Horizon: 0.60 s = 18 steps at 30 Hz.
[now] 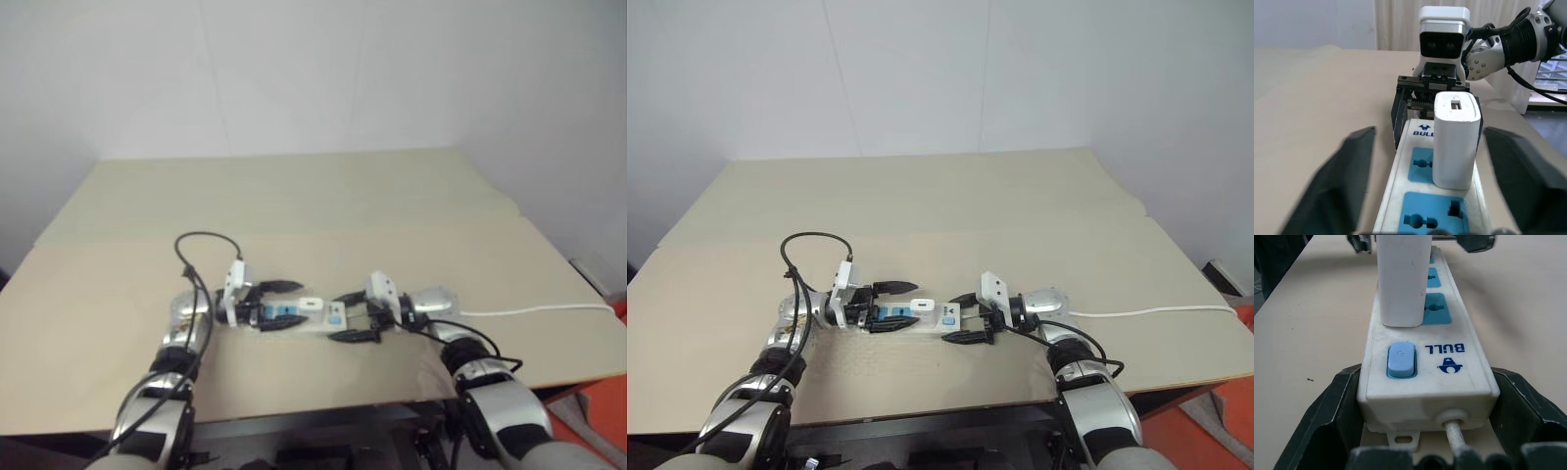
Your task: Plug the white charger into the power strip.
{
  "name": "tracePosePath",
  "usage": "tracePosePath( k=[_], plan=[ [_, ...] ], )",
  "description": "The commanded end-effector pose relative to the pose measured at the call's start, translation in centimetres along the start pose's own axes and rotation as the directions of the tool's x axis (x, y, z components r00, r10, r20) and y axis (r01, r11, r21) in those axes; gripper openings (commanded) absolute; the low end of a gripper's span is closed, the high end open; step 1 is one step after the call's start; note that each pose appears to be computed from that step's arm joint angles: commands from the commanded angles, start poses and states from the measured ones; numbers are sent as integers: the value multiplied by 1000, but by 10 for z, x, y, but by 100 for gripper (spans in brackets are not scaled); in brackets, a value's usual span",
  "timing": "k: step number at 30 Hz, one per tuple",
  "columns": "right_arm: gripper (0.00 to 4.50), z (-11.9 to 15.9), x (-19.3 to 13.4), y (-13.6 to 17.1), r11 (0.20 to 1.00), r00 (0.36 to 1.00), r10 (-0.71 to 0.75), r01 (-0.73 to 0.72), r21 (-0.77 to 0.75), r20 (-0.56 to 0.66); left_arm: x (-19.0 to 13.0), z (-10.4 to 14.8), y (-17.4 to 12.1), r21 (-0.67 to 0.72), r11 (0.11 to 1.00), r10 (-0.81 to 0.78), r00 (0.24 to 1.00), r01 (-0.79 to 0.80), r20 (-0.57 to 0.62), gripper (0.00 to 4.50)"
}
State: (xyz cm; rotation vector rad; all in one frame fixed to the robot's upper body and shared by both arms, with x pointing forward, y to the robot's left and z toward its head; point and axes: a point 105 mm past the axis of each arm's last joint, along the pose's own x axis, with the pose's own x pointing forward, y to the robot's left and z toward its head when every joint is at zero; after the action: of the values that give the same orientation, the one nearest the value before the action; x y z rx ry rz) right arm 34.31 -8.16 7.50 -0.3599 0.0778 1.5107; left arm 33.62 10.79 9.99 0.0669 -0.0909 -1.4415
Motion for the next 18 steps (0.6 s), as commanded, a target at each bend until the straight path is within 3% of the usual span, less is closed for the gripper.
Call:
tracePosePath(
  k=[1,10,13,18],
  plan=[
    [342,-13,8,14,997,996,76,-75,18,-51,-3,-13,-7,-83,996,-13,1000,12,-1,449],
    [342,-11,7,11,997,996,70,-69,14,-56,-35,24,-10,-66,995,-77,995,73,-58,449],
    [444,-10,5,10,998,997,62,-62,0,-53,-66,41,-12,12,999,-39,992,41,-119,450],
    [448,-8,-1,9,998,996,67,-68,-15,-53,-108,63,-7,38,997,72,985,-67,-155,450]
  ],
)
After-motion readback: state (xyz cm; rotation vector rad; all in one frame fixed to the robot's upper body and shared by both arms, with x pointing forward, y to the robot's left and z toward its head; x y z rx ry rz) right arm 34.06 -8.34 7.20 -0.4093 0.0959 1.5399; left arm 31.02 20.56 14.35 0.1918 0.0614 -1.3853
